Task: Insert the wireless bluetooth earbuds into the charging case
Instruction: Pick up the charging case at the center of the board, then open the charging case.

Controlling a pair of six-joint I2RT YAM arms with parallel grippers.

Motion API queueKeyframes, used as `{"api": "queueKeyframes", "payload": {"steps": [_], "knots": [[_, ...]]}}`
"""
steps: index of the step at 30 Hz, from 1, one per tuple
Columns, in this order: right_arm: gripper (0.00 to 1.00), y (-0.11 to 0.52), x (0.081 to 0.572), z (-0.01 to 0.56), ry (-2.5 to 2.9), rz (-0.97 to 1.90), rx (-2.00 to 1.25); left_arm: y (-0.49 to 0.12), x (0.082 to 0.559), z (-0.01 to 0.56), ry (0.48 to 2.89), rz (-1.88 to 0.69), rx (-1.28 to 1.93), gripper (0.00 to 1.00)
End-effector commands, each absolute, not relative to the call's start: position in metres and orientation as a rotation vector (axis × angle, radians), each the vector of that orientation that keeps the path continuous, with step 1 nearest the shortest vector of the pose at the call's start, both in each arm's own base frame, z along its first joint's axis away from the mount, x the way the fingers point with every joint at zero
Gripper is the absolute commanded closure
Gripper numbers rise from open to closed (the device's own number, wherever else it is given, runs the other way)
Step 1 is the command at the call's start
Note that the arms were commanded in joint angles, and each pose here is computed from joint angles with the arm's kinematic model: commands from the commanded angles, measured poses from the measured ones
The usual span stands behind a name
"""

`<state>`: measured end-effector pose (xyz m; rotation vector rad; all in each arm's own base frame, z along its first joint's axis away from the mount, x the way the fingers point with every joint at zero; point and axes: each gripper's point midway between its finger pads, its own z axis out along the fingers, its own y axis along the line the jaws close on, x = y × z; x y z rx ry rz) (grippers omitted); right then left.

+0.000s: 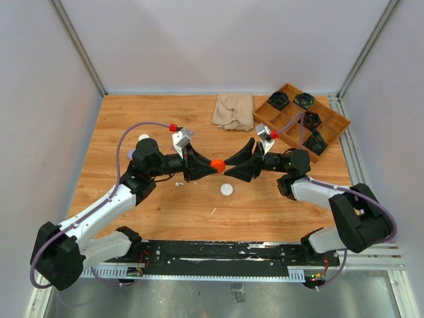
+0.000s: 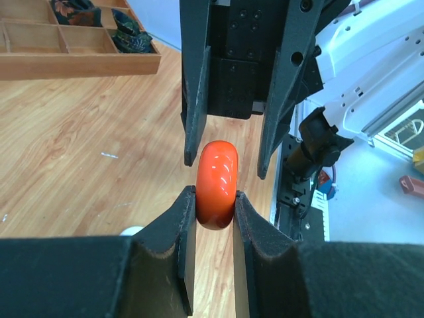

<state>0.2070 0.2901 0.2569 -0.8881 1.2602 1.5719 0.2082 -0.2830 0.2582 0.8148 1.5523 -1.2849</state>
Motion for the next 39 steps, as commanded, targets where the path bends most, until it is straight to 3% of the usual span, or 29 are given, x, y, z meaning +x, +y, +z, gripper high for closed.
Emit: {"api": "queueKeyframes", "payload": {"steps": [1, 9, 27, 29, 33, 39], "knots": [[0.50, 0.286, 0.206, 0.268, 1.180, 1.527, -0.978, -0.284, 0.204, 0.272, 1.501, -1.259, 0.876, 1.00], [0.53, 0.288, 0.205, 0.266, 1.183, 1.538, -0.991, -0.294, 0.201, 0.270, 1.514, -1.235, 0.935, 1.00], [0.74, 0.293, 0.194, 0.260, 1.179, 1.581, -1.056, -0.303, 0.198, 0.270, 1.521, -1.217, 0.973, 0.99], [0.80, 0.293, 0.193, 0.259, 1.181, 1.585, -1.062, -0.302, 0.199, 0.271, 1.521, -1.206, 0.967, 0.95], [0.95, 0.293, 0.193, 0.259, 1.185, 1.584, -1.062, -0.297, 0.204, 0.272, 1.525, -1.167, 0.925, 0.65], [0.98, 0.292, 0.194, 0.259, 1.194, 1.550, -1.051, -0.292, 0.207, 0.269, 1.542, -1.142, 0.877, 0.38]]}}
